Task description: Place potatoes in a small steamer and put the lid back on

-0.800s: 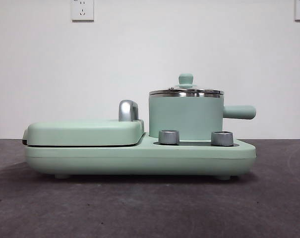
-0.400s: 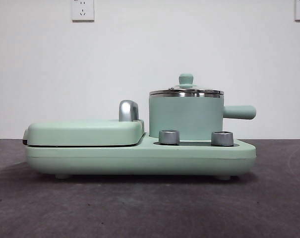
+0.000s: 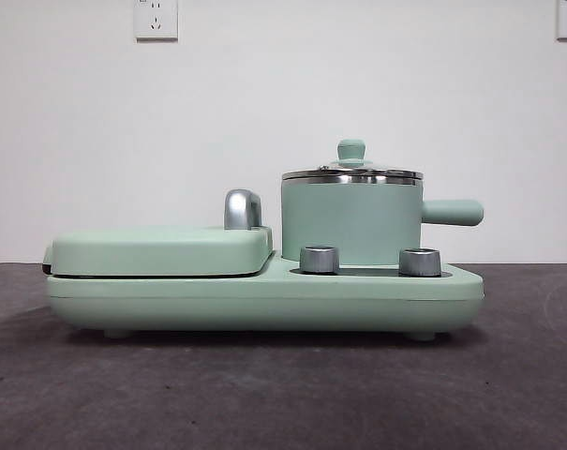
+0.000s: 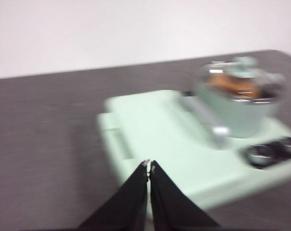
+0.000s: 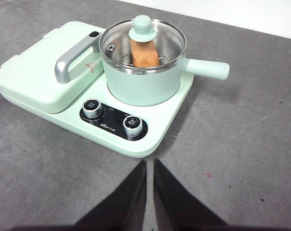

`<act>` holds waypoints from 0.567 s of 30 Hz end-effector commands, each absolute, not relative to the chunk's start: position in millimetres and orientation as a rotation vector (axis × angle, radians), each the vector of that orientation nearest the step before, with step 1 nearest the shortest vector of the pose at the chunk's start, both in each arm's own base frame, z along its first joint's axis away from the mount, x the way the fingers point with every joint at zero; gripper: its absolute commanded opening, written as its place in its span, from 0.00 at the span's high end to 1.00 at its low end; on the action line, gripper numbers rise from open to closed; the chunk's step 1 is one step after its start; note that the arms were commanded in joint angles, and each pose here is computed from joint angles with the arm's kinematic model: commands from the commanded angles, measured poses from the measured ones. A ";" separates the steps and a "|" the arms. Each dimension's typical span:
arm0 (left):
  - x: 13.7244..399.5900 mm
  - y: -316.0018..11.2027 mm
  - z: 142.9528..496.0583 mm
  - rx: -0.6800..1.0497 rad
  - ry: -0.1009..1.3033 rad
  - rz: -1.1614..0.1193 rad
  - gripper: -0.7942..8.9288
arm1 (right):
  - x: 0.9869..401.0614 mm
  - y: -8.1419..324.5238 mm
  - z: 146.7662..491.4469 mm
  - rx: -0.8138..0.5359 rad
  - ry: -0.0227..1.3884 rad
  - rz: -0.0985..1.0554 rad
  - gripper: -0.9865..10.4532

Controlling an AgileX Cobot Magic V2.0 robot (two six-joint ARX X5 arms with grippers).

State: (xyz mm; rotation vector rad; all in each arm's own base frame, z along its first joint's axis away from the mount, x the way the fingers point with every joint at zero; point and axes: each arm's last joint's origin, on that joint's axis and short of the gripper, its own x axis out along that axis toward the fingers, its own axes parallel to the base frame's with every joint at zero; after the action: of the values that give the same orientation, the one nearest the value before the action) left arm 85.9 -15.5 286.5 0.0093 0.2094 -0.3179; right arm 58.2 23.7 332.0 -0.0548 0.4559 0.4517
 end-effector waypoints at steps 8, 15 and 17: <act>93.9 -2.6 181.5 0.000 0.069 -0.094 0.91 | 57.4 23.7 335.7 -0.049 0.436 0.456 0.90; 96.7 0.9 158.3 -0.061 0.088 -0.023 0.91 | 57.3 23.7 335.7 -0.049 0.436 0.456 0.90; 96.7 0.9 158.6 -0.060 0.085 -0.023 0.91 | 57.3 23.7 335.7 -0.049 0.436 0.456 0.90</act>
State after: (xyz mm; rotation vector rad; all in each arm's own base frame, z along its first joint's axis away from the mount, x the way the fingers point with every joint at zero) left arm 95.6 0.7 163.9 -0.0455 0.0782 -0.0281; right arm 57.9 23.6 331.9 -0.0547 0.4544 0.4517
